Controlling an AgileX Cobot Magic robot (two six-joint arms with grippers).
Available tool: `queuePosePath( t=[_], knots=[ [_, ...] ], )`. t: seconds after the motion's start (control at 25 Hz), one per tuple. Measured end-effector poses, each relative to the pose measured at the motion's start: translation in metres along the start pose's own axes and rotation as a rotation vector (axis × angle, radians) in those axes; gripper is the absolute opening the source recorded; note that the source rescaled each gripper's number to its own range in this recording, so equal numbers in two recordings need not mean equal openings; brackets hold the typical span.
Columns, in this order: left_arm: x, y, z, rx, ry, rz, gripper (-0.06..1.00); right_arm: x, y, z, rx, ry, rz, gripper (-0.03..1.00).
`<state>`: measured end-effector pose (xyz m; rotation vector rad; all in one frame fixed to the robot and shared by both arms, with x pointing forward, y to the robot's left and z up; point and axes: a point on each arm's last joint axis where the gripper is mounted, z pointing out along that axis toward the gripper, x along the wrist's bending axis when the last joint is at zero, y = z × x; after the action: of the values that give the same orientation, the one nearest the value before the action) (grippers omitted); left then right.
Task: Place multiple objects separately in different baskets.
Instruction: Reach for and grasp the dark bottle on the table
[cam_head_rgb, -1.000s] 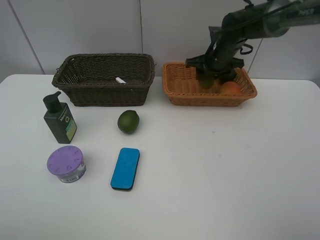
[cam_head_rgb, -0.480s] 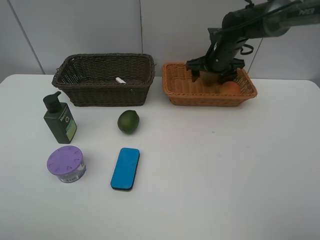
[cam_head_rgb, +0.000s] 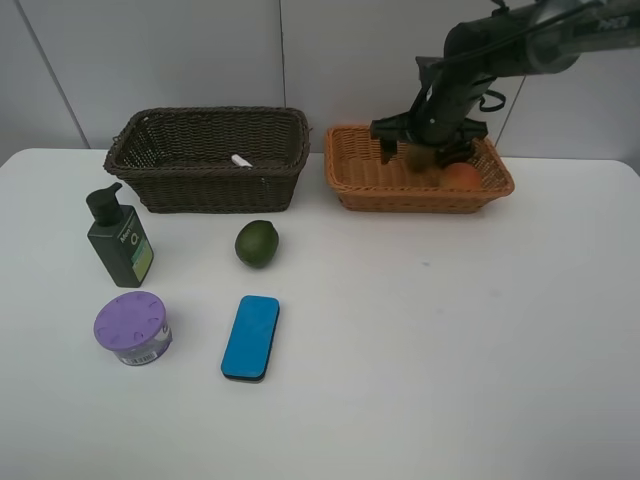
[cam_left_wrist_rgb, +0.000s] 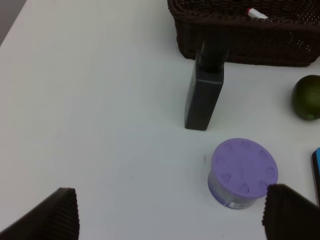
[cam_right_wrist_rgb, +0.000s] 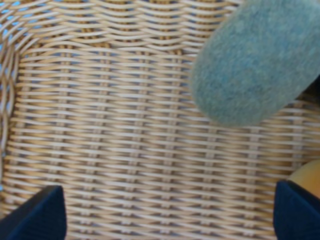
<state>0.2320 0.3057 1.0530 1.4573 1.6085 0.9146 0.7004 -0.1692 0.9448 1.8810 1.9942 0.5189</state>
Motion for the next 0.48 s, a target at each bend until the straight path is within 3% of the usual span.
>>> queuePosePath(
  t=[0.2,0.48],
  knots=[
    [0.0,0.0,0.0,0.0,0.0,0.0,0.97,0.01,0.001,-0.022,0.018,0.024,0.016,1.0],
    [0.0,0.0,0.0,0.0,0.0,0.0,0.97,0.044,-0.009,-0.091,0.106,0.09,0.003,1.0]
  ],
)
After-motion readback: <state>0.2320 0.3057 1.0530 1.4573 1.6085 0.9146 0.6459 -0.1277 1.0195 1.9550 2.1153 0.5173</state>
